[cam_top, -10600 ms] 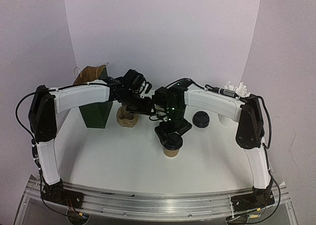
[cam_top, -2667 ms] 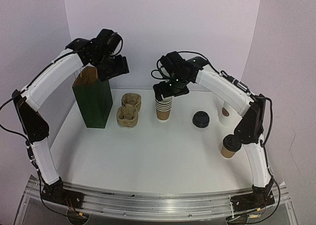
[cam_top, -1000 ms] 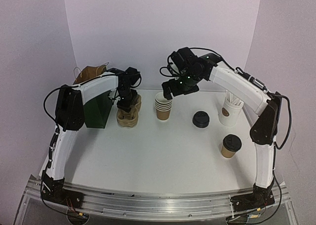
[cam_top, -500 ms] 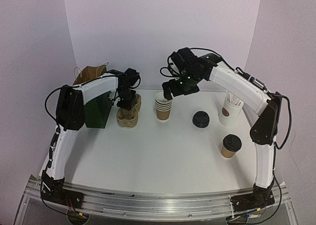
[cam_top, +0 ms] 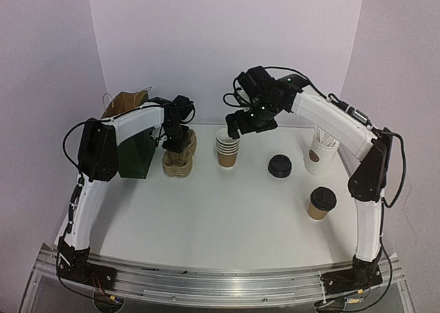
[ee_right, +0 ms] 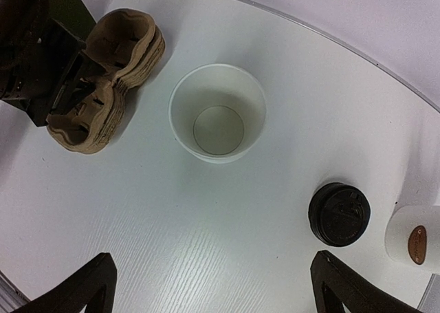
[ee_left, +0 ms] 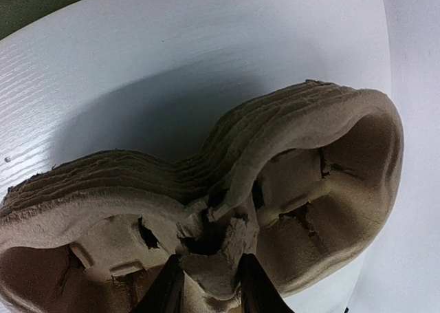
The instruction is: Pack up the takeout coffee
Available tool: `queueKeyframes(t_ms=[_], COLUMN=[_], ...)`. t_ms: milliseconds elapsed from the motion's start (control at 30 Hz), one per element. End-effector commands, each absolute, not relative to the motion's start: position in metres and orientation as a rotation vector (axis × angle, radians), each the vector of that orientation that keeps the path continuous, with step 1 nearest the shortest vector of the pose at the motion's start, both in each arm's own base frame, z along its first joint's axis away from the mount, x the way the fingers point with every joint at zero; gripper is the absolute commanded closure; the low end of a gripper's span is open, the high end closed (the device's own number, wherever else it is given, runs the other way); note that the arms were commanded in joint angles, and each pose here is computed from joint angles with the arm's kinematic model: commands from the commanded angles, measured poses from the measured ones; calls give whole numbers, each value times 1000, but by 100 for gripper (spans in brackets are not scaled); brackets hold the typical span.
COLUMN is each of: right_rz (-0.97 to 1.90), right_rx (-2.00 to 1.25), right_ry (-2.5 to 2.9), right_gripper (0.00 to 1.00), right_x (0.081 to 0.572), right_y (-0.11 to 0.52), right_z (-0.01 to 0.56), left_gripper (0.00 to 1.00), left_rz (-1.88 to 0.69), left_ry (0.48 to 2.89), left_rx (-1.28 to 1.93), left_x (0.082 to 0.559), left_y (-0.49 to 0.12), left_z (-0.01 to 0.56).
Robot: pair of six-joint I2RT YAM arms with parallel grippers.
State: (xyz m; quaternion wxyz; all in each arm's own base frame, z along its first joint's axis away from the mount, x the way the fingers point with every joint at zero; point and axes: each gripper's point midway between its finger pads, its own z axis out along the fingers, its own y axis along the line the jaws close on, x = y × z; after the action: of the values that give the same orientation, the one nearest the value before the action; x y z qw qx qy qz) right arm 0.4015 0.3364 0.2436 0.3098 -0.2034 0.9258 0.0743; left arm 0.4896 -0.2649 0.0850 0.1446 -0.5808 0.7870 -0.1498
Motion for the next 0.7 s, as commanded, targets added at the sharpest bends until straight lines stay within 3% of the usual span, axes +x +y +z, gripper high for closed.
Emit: queueKeyframes(t_ms=[0, 133, 333, 467, 667], right_rz=[244, 246, 238, 234, 234], right_rx=[-514, -514, -511, -511, -510], right_ry=[2415, 2416, 2414, 2415, 2416], right_gripper=[2, 2, 2, 2, 2], right_x=[398, 398, 398, 397, 398], right_y=[335, 335, 334, 333, 333], right_z=[267, 266, 267, 267, 266], left_gripper=[74, 66, 73, 84, 87], left_rz=[-417, -412, -409, -425, -460], left_ry=[2281, 2276, 2279, 2276, 2264], left_rx=[-1675, -1667, -1664, -1661, -1653], left_x=[490, 494, 495, 496, 496], left_y=[-263, -263, -262, -263, -263], left_z=[75, 71, 67, 71, 87])
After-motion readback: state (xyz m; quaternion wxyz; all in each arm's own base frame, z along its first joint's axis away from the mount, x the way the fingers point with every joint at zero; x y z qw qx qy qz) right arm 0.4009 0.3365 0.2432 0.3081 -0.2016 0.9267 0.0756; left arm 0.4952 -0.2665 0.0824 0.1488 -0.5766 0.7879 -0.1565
